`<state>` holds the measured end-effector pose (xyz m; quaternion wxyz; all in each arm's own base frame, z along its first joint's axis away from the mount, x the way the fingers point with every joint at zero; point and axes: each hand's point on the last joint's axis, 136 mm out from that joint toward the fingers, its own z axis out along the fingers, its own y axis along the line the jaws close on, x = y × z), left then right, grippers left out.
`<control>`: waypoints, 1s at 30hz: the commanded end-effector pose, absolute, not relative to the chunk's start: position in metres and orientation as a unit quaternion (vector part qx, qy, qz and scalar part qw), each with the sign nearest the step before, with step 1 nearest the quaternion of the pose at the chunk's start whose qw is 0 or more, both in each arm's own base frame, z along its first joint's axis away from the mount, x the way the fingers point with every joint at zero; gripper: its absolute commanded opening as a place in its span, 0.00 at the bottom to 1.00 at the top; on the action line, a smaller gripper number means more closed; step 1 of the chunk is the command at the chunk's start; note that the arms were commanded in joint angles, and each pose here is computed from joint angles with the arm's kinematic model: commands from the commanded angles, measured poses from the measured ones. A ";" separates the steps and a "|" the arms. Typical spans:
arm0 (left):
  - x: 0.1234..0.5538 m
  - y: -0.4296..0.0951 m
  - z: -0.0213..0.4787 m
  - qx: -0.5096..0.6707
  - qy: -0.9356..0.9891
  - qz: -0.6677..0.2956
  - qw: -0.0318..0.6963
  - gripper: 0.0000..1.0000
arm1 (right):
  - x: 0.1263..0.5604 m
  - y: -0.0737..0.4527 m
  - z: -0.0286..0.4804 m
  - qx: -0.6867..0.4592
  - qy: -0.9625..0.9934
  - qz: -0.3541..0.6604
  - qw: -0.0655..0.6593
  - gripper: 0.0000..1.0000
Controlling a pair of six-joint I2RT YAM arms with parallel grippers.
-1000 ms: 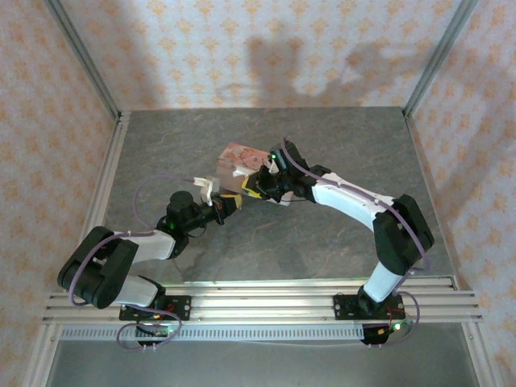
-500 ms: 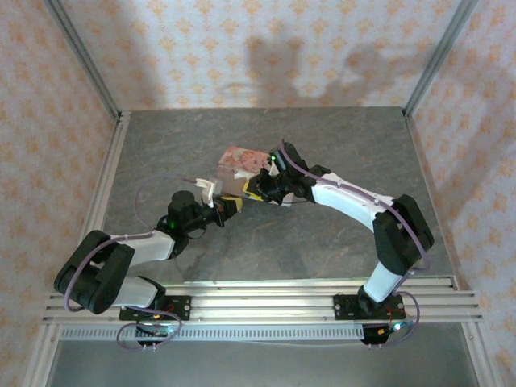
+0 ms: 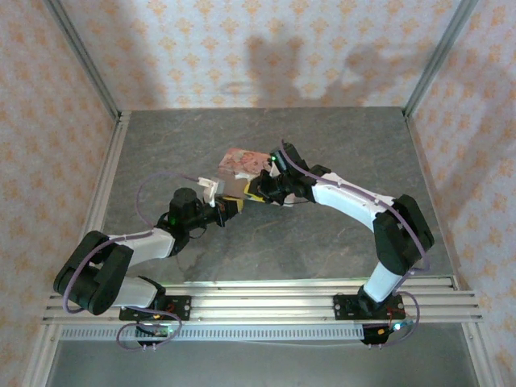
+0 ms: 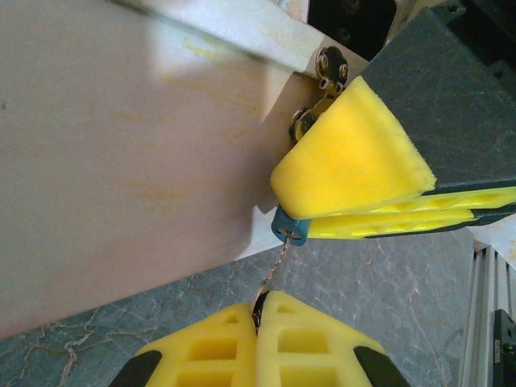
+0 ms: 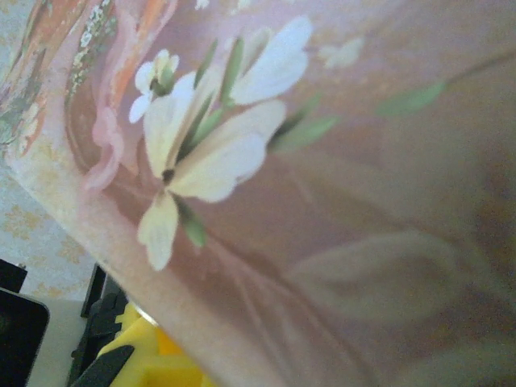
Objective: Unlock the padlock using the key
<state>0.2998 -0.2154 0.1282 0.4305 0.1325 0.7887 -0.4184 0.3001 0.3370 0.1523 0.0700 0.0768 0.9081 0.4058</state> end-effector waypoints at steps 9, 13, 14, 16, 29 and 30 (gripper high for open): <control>0.313 -0.223 0.162 0.122 0.759 -0.441 0.464 0.00 | 0.294 0.356 0.193 0.051 0.876 0.474 0.068 0.00; 0.310 -0.228 0.167 0.128 0.752 -0.449 0.465 0.00 | 0.295 0.360 0.196 0.053 0.871 0.485 0.064 0.00; 0.310 -0.229 0.169 0.128 0.751 -0.451 0.466 0.00 | 0.295 0.359 0.195 0.053 0.872 0.483 0.063 0.00; 0.309 -0.229 0.171 0.128 0.748 -0.453 0.467 0.00 | 0.295 0.359 0.195 0.053 0.873 0.481 0.064 0.00; 0.306 -0.220 0.174 0.144 0.762 -0.429 0.463 0.00 | 0.284 0.352 0.192 0.027 0.886 0.460 0.053 0.00; 0.305 -0.221 0.176 0.147 0.762 -0.432 0.460 0.00 | 0.285 0.352 0.193 0.027 0.885 0.462 0.052 0.00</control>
